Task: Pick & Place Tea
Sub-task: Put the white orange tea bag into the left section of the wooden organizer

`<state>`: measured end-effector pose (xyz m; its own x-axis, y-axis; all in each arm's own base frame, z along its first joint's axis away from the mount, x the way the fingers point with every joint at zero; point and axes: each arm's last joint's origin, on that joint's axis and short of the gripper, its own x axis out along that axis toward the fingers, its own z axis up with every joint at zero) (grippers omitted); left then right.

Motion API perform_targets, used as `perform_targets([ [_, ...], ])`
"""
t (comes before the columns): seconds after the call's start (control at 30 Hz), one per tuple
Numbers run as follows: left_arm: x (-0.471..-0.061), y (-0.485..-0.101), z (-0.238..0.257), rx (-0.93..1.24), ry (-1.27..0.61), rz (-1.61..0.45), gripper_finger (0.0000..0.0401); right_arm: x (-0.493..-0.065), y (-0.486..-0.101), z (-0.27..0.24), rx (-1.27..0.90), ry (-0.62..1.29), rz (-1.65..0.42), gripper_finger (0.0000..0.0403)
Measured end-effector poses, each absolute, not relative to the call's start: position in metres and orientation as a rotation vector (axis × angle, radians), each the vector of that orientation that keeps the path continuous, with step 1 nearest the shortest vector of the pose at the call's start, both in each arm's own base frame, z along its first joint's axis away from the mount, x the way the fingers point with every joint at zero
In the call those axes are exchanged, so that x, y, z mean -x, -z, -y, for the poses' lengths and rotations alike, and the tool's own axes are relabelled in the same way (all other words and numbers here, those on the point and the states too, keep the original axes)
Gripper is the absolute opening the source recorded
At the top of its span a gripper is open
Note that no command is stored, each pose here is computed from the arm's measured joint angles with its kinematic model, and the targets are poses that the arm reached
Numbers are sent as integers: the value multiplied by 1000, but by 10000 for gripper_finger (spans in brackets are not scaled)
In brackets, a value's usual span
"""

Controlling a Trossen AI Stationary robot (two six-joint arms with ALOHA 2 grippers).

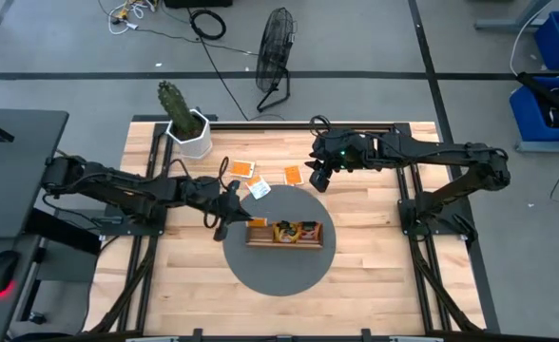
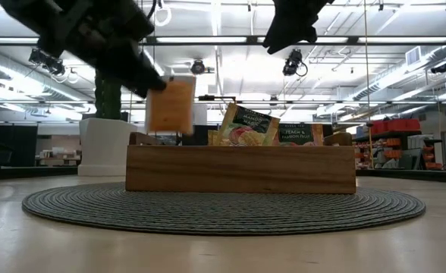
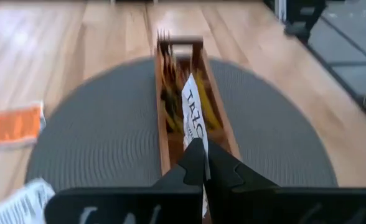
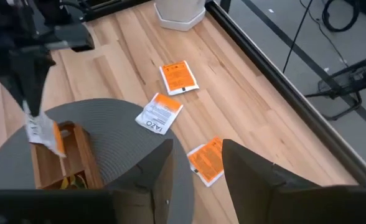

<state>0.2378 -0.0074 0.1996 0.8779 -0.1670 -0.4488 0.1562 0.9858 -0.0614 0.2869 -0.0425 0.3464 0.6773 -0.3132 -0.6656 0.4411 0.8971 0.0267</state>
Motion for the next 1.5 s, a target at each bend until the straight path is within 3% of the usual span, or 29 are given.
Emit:
perform_targets([
  [0.27,-240,-186,11,7,184,-411,1,-286,-346,43,-208,436,-716,139],
  [0.63,-250,-157,10,-12,168,-526,1,-286,-345,44,-204,463,-720,139],
  [1.03,-252,-154,8,-3,82,-535,5,-285,-344,43,-201,463,-734,139],
  [1.5,-251,-156,8,-3,81,-523,106,-284,-343,43,-187,459,-750,139],
])
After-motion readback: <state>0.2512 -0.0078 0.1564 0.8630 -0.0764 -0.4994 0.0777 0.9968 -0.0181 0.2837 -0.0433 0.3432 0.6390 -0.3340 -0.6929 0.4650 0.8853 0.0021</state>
